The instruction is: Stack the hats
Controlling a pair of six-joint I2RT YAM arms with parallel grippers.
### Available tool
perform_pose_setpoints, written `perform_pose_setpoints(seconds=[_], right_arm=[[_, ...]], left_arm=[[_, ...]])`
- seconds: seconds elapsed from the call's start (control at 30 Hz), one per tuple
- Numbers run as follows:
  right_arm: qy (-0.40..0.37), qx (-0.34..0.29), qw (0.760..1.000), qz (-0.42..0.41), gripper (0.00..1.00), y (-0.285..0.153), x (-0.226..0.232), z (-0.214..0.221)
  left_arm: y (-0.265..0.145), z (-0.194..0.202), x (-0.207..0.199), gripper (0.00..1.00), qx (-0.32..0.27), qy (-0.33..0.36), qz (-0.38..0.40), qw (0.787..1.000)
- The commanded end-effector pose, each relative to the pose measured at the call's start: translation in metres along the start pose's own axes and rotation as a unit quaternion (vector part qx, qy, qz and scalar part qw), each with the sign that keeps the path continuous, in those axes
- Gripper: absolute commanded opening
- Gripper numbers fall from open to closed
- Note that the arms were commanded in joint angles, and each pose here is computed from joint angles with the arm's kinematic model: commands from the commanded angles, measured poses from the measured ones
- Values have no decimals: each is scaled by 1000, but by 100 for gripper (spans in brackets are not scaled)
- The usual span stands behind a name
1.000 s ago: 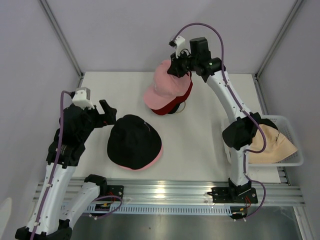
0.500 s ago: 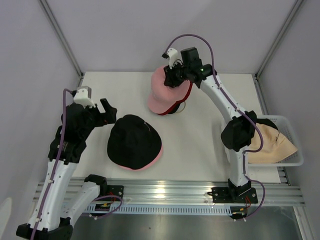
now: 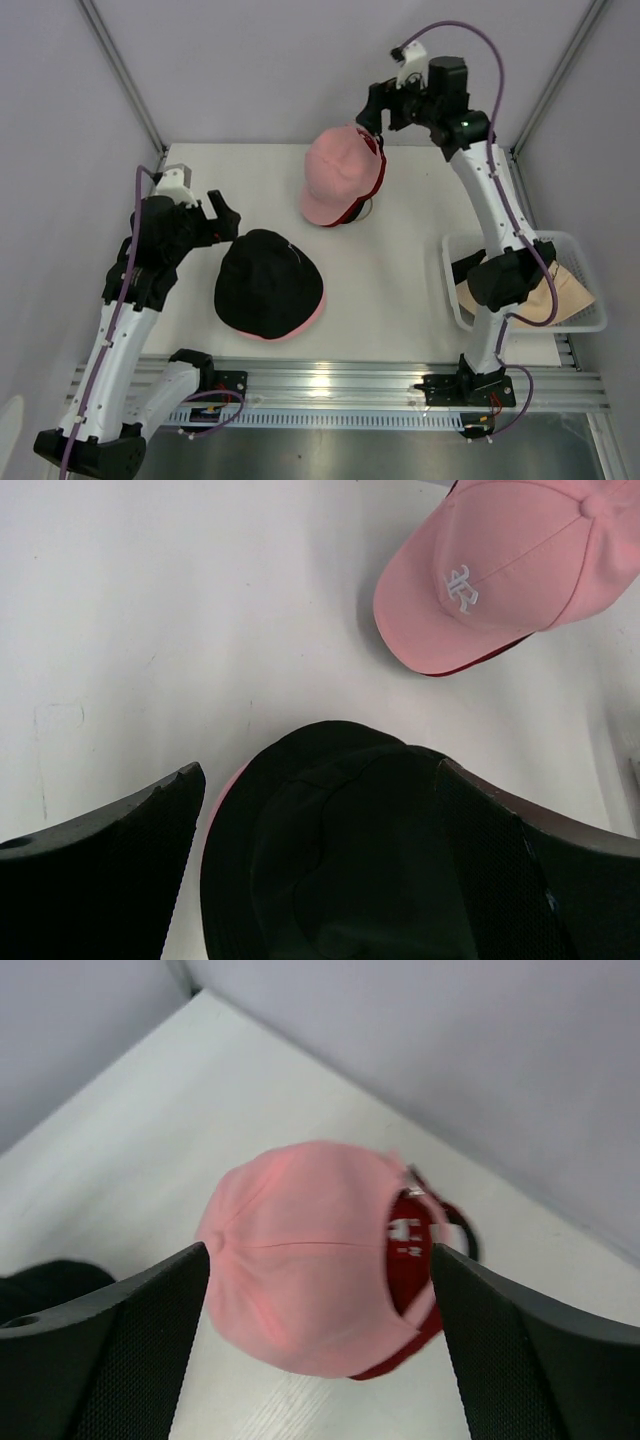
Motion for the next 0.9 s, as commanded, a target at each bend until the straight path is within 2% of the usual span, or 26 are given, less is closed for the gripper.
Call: perform_pose_setpoints(seconds=[0.0, 0.13, 0.17, 0.23, 0.53, 0.87], right_arm=[[21, -90, 995, 37, 91, -41, -17, -42], [29, -57, 990, 129, 82, -28, -55, -19], [32, -37, 989, 137, 78, -21, -66, -7], [36, -23, 990, 132, 73, -13, -73, 2], [31, -5, 992, 125, 71, 21, -93, 25], [24, 34, 995, 94, 70, 53, -91, 53]], left_arm=[[-4, -22, -7, 99, -28, -10, 25, 999], [-4, -41, -14, 100, -43, -22, 35, 998], [-7, -53, -17, 99, -55, -26, 38, 997], [8, -56, -20, 99, -37, -36, 41, 998], [76, -74, -32, 100, 16, -62, 64, 996], [173, -47, -40, 92, 107, -94, 121, 982]])
Point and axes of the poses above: each gripper's point midway between its finger pads, its own y axis out along the fingers, its own x axis along the line the jaws close on, z = x × y, the point moved 10 cm from there along -y, back along the fingers, and after that the axes turned 3 degrees about y, right-handed, at the moved point
